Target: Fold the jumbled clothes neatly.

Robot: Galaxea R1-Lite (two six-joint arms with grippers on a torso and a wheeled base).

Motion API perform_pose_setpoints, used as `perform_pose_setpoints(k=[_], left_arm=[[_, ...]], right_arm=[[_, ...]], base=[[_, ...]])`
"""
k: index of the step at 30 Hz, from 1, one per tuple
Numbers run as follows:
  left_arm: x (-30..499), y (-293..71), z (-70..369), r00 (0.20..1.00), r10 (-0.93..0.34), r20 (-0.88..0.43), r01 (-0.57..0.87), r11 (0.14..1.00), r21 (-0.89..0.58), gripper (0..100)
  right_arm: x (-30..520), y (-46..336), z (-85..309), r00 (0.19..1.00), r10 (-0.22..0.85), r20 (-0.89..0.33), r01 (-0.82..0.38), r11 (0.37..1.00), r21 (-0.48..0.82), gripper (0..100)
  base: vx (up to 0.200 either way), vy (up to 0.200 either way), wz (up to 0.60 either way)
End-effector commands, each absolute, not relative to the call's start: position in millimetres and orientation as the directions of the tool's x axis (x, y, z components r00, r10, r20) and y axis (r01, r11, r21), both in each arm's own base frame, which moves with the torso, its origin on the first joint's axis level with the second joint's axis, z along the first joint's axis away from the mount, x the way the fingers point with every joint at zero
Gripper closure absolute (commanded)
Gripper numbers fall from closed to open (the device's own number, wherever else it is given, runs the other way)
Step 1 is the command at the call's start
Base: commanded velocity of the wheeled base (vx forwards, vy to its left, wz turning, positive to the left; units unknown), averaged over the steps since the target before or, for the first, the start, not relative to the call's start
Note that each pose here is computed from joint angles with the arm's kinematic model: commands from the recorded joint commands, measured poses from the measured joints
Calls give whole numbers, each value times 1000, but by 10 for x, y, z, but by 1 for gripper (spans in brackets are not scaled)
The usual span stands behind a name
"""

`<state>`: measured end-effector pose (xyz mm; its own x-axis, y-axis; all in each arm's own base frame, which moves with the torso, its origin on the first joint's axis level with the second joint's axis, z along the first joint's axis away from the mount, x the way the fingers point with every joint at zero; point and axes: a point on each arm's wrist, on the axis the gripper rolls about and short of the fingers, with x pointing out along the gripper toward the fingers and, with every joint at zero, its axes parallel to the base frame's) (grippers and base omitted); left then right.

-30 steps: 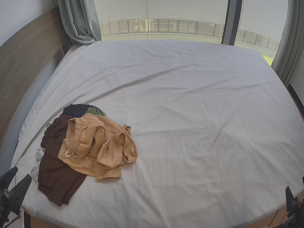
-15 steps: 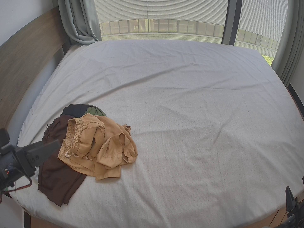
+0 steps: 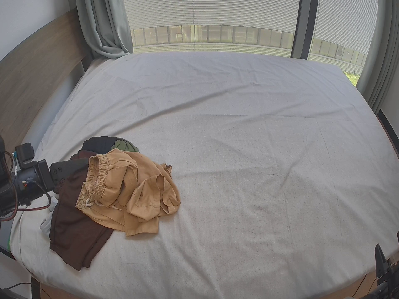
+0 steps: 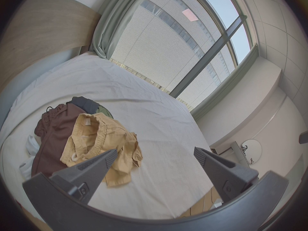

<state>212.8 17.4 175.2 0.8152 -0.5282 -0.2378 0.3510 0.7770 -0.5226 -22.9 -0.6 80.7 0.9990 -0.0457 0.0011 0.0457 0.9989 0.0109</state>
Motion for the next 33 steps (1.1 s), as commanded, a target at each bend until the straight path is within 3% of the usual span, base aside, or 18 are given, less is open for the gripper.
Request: perform_pose_setpoints(k=[1,12,20,33], left_arm=[[2375,234,1465,791,-531,-305,296,768,-568,0],[2617,306,1224,797,-521,-305,280,766,-579,0],[2872,363,1161,833,-516,-199,287,711,-642,0],[3053,395,901,832,-515,-206,276,706,-652,0]], right_arm=[[-228,-6,755,999,-46,0,46,999,11,0],[-228,-7,755,999,-44,0,44,999,11,0],[-229,-6,759,999,-46,2,46,999,11,0],[-228,-6,755,999,-46,0,46,999,12,0]], base=[[0,0,0],[0,0,0],[0,0,0],[0,0,0]])
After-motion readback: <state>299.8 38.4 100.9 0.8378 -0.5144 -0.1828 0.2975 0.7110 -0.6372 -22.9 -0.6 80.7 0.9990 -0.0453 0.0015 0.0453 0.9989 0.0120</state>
